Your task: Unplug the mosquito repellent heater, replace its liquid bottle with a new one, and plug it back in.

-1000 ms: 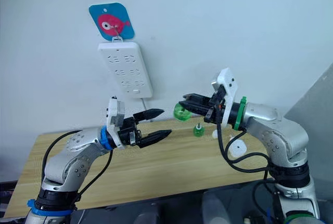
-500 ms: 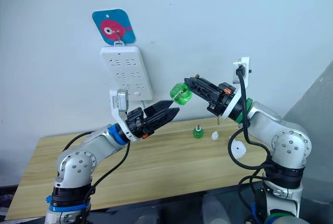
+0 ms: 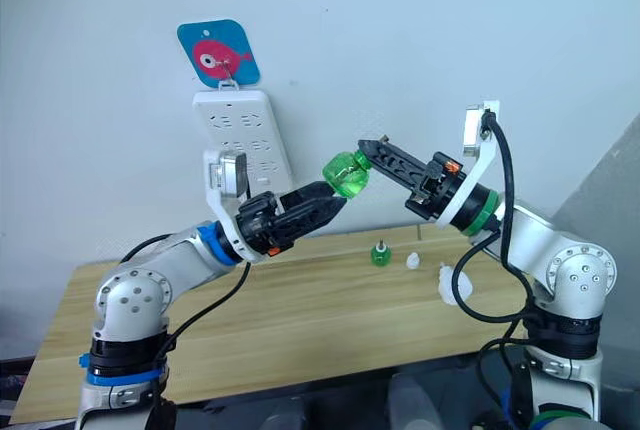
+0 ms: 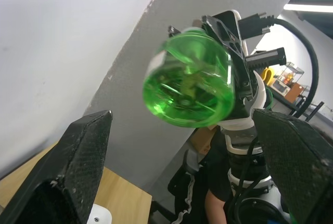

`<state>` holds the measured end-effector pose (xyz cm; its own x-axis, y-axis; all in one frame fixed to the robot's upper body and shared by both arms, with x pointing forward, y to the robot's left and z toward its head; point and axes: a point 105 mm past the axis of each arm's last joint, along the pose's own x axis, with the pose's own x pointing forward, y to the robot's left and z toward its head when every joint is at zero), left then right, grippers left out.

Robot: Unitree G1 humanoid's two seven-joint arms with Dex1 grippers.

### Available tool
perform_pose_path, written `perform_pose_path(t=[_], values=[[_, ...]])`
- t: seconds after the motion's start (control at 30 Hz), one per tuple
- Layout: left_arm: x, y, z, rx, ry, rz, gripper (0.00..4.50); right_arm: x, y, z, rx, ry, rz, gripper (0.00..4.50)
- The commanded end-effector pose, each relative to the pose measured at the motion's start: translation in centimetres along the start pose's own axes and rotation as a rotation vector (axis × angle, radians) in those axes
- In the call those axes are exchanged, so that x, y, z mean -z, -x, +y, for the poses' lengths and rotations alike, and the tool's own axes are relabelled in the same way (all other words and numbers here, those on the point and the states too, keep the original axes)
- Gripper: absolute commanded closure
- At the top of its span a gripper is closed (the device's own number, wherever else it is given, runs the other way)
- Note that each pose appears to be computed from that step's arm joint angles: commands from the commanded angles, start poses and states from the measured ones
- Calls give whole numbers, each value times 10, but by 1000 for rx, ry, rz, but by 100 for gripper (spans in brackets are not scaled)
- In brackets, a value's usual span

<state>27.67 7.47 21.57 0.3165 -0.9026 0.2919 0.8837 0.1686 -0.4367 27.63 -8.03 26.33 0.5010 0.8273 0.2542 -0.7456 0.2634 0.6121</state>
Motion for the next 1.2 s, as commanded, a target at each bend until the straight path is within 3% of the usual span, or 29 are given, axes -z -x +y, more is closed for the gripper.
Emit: perform_pose_path(t=[0.03,0.77,0.87,1.07,1.2], values=[[-12,-2,-12,59,-11,-30,0,-4,3,8,-36,-17,-15,383],[-13,-13,-24,116,73,-56,0,2,4,14,-65,-77,1,383],[-13,-14,-24,114,75,-60,59,3,4,14,-64,-77,4,383],[-11,-16,-21,89,66,-56,227,3,3,14,-63,-76,2,383],[-9,-17,-21,81,58,-53,229,3,3,14,-62,-75,3,383]])
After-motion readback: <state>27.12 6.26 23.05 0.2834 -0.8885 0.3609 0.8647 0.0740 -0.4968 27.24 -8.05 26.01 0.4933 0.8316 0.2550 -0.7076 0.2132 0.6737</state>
